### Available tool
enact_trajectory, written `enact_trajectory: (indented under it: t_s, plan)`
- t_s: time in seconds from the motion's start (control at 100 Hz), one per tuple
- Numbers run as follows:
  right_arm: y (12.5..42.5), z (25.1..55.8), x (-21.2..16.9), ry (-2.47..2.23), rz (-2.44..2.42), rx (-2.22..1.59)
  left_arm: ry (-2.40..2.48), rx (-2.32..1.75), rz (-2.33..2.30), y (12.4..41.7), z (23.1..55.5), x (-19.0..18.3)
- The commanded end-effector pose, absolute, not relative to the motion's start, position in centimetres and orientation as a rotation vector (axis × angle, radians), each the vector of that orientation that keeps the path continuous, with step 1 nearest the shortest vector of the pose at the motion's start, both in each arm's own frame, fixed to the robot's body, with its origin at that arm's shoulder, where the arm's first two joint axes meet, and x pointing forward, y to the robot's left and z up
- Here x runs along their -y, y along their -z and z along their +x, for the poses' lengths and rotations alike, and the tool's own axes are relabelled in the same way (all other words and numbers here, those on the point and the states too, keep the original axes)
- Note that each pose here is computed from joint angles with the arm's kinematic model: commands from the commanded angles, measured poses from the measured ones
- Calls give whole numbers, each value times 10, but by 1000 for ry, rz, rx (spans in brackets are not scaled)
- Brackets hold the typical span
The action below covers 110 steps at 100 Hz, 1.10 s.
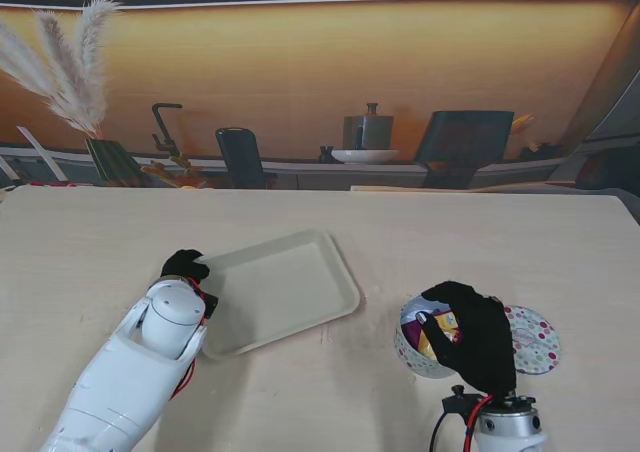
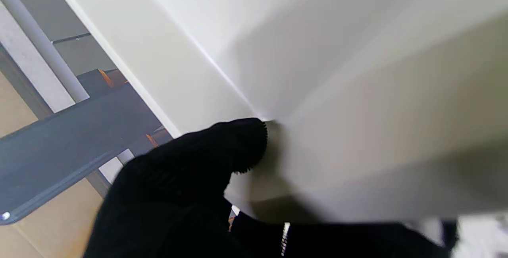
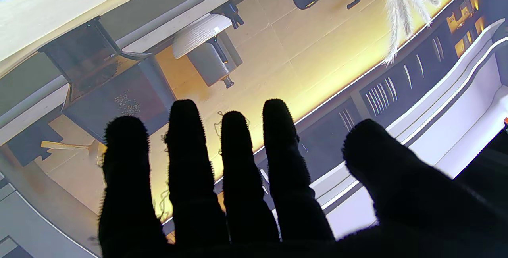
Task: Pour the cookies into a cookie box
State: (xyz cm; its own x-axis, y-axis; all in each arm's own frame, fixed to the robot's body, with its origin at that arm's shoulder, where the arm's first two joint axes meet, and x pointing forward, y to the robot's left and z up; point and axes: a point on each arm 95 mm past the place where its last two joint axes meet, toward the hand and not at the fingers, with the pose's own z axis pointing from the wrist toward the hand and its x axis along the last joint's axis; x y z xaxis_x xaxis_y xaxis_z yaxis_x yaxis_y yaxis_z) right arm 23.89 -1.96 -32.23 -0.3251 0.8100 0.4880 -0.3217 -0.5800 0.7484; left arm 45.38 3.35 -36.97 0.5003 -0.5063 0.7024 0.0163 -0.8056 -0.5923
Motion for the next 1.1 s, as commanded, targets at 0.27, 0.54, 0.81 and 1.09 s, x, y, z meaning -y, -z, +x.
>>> enact_trajectory:
  t_s: [0.27,0.54,0.81,1.09]
  plan:
    - [324,240,16,-1971,1168,-720,1230,-548,-2117,363,447,-46]
    - [323,238,18,-1968,1158,-713,1236,-638,-2053,353,442,-52]
    - [321,237,23,-1962,1145,-714,1452,-693,-1921,323,420,-58]
    - [297,235,36,-1943,1077,-798,1665,-851,-1749,301,376,-53]
